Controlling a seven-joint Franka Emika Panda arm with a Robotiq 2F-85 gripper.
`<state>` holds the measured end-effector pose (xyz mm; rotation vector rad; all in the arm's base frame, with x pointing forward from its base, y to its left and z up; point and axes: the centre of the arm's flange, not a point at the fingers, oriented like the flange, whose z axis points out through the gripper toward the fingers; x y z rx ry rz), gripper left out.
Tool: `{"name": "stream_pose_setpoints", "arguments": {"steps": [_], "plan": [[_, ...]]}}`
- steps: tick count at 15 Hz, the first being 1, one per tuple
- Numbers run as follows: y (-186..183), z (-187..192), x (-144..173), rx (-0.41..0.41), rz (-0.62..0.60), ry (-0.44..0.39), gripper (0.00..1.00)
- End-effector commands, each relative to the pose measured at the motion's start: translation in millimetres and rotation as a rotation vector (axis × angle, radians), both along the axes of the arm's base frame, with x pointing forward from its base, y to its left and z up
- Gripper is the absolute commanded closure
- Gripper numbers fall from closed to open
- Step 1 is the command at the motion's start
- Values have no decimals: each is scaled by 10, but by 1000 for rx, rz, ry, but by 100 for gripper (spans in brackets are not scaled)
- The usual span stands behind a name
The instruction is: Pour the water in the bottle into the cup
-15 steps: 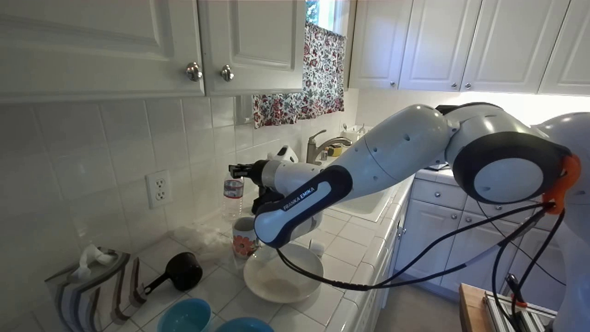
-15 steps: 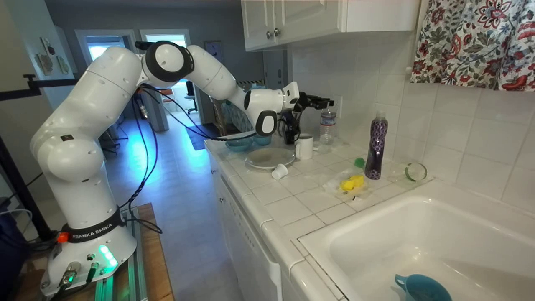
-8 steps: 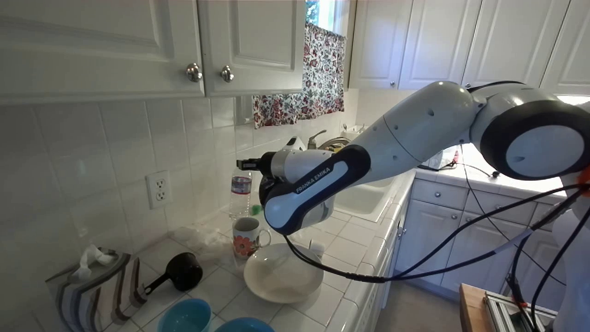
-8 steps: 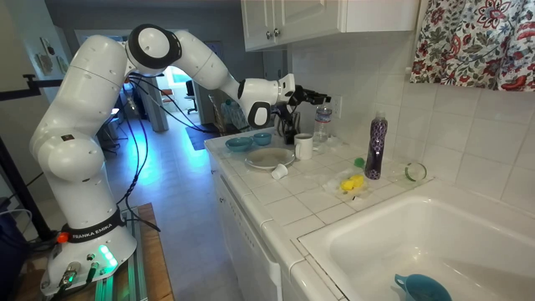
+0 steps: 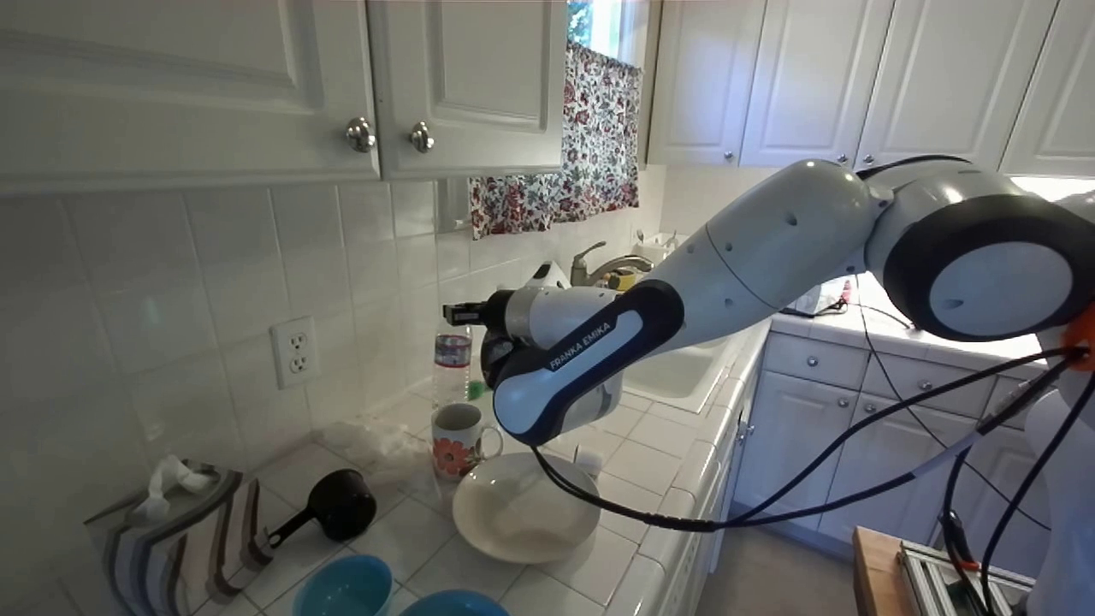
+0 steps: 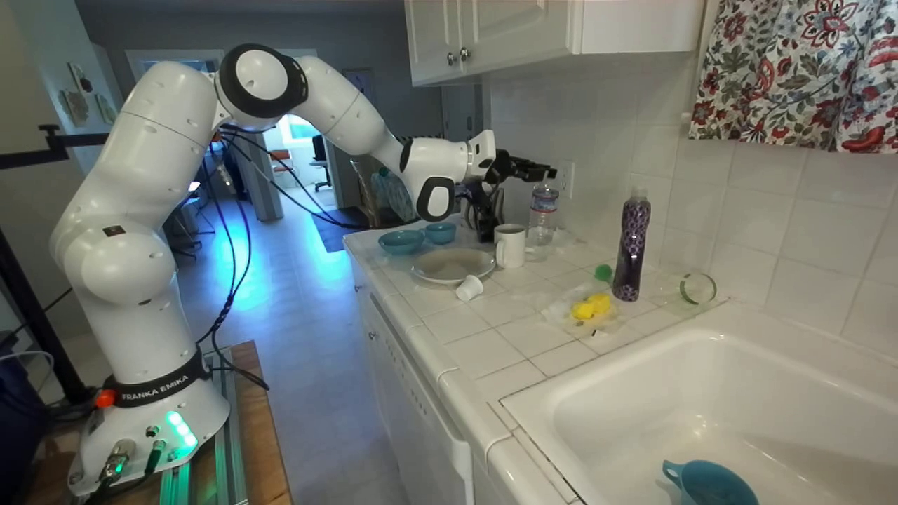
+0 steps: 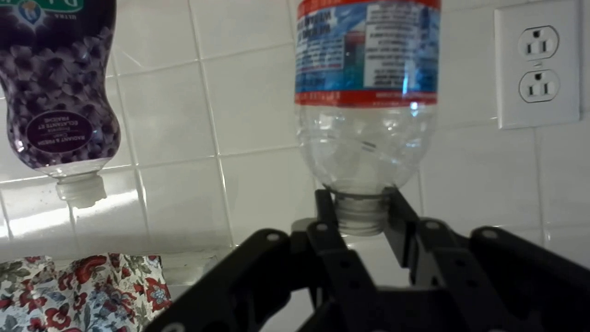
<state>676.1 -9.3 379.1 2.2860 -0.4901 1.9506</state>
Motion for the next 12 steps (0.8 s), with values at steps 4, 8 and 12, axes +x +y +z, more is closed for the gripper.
{"name": "stream_pose_setpoints", "arguments": {"steps": [4,8,12], "plan": [[-144,95,-414,-110,-18,69,92],[-203,129,-675,-119,-27,122,92],[-281,206,-928,-110,-26,137,92]]}}
